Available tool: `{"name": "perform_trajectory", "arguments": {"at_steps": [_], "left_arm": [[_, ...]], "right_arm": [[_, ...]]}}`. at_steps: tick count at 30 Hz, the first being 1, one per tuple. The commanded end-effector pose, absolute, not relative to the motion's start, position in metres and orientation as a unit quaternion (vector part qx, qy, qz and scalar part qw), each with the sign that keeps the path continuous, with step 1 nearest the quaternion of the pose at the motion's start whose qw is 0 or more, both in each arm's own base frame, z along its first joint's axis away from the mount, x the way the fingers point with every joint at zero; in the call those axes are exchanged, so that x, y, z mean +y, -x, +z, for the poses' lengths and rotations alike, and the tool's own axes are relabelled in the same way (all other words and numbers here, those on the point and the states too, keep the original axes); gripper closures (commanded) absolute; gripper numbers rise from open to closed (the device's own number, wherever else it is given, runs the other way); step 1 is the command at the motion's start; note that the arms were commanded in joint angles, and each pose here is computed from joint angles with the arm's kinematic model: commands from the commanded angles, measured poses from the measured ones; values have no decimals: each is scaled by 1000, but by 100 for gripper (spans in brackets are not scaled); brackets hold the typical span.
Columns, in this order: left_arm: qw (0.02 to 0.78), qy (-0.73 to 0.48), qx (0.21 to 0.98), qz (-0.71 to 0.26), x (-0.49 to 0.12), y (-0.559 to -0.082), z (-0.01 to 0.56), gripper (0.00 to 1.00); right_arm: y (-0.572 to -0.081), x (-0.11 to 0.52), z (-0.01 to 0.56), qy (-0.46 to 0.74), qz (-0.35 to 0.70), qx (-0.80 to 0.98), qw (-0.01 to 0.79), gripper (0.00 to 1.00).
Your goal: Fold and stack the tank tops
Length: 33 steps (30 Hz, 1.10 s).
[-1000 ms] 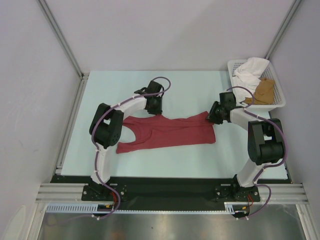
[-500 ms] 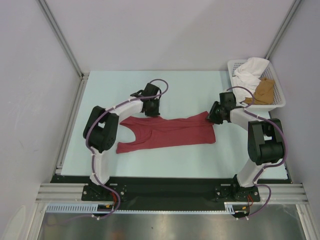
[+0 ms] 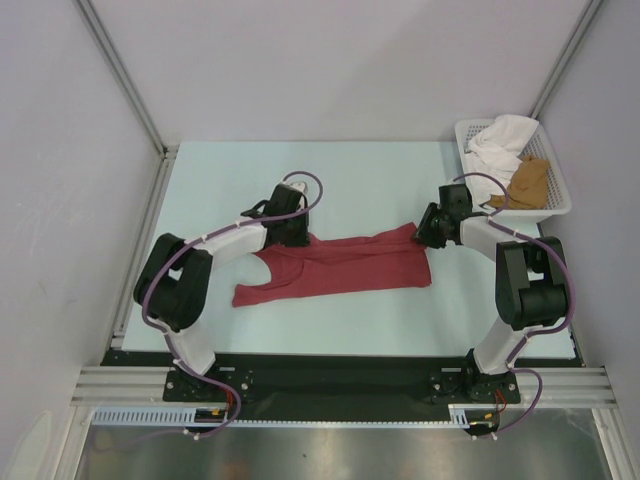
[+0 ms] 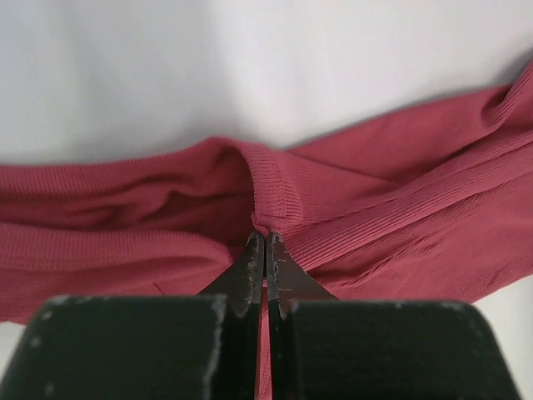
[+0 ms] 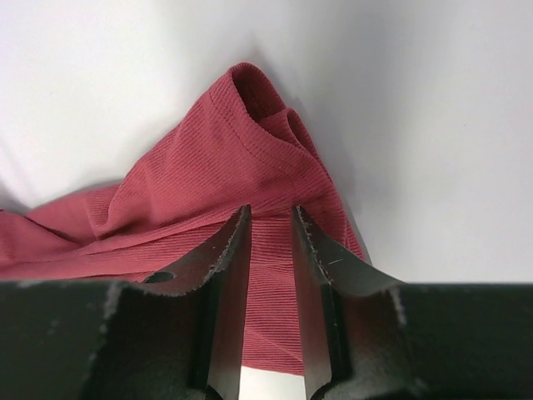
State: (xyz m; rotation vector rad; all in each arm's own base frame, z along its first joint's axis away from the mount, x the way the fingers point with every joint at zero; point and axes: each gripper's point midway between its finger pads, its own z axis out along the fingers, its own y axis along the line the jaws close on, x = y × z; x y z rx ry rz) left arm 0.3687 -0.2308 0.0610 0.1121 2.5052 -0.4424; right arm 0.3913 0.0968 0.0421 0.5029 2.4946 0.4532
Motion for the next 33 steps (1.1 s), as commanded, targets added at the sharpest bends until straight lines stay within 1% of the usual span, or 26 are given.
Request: {"name": "perform_trajectory", "arguments": {"at_steps": [1,6,15,17,18,21,23,24,27,33], "left_arm": [[336,-39,918,-209,-242,-371,90,100],[345,-47,913,-213,-243,-358,93,100],[358,-63,908,-208,-249,-346,100,99],[360,-65,907,-206,-247,-342,99,99],[360,-68,907,-206,-248,-339,99,99],[366,-65,907,-198,-243,-332,96,98],[363,-63,910,-190,-240,-325,89,98],[365,-62,909,-191,-239,-322,90,98],[365,-58,909,-191,-235,-315,85,98],[357,-51,914,-187,-230,-302,64,97]], "right_arm": [[-392,94,38,-188,161,928,278,70],[-390,91,34,-190,153,931,273,71],[-384,85,31,-188,134,935,270,70],[-383,83,31,-189,128,935,270,71],[-382,82,29,-190,126,936,268,78],[-381,81,26,-190,124,937,265,90],[-381,81,26,-191,124,937,265,94],[-381,81,25,-191,123,938,263,97],[-381,81,24,-191,123,938,262,100],[-377,81,20,-192,120,939,258,100]]}}
